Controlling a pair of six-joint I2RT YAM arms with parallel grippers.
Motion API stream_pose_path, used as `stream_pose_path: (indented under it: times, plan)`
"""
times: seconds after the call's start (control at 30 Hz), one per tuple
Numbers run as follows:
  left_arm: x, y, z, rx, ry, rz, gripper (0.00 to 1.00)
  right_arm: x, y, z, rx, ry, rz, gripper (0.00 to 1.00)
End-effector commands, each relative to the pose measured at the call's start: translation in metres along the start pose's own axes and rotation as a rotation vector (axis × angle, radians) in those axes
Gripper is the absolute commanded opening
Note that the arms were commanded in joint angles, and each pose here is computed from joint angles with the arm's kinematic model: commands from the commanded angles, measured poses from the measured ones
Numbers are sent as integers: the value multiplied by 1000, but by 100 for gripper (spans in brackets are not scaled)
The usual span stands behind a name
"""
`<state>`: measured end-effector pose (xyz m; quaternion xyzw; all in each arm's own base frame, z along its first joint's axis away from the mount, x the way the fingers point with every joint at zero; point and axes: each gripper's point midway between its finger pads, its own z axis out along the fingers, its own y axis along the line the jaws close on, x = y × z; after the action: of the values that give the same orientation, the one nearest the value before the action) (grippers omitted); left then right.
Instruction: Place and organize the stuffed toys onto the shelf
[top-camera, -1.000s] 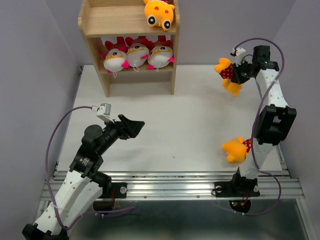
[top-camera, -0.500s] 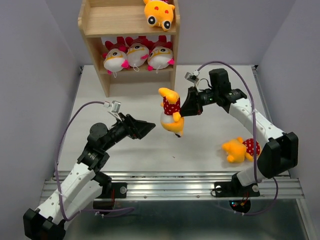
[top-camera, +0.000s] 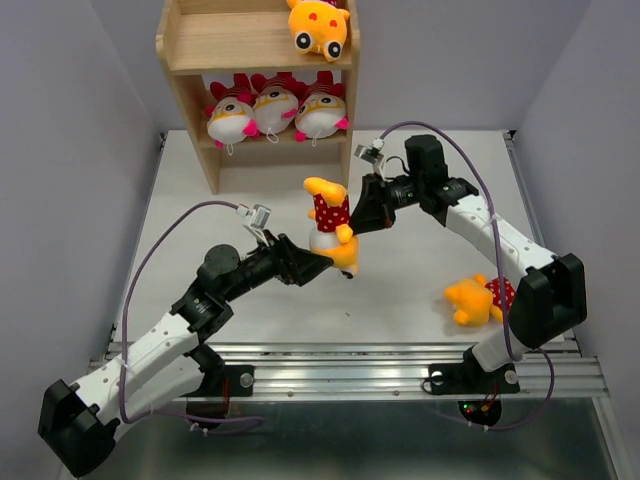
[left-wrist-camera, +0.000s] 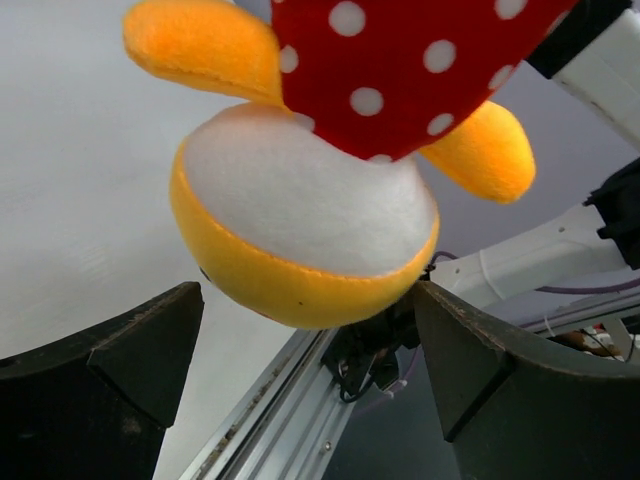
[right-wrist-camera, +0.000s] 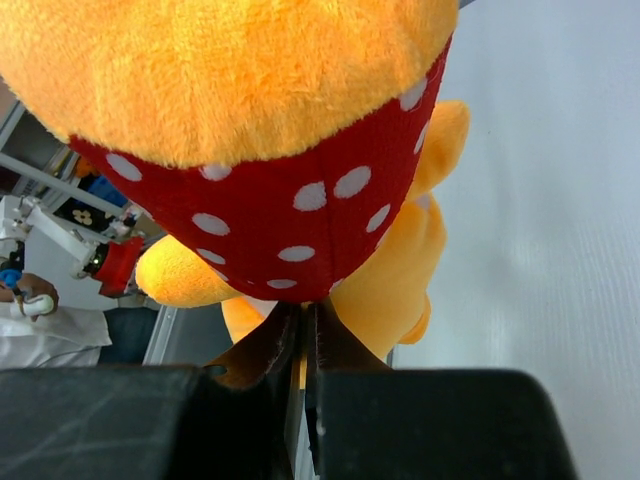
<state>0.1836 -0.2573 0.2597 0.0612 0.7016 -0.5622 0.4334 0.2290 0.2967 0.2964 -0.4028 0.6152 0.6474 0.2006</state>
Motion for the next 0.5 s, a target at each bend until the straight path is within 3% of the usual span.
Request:
stream_pose_path:
  times: [0.0, 0.1, 0.3, 0.33, 0.47]
  plan:
    - [-25, -13, 16, -2, -71, 58, 96, -17, 19, 0, -52, -7, -80, 1]
    - [-37, -8, 23, -66, -121, 61, 86, -15, 19, 1, -55, -10, -60, 0]
    - [-54, -24, 26, -34, -178, 82, 55, -12, 12, 2, -31, -19, -44, 1]
    - [-56, -28, 26, -21, -183, 88, 41, -12, 10, 2, -25, -21, -39, 1]
    - [-67, -40, 19, 5, -217, 104, 11, -11, -6, 3, 40, -39, -22, 1]
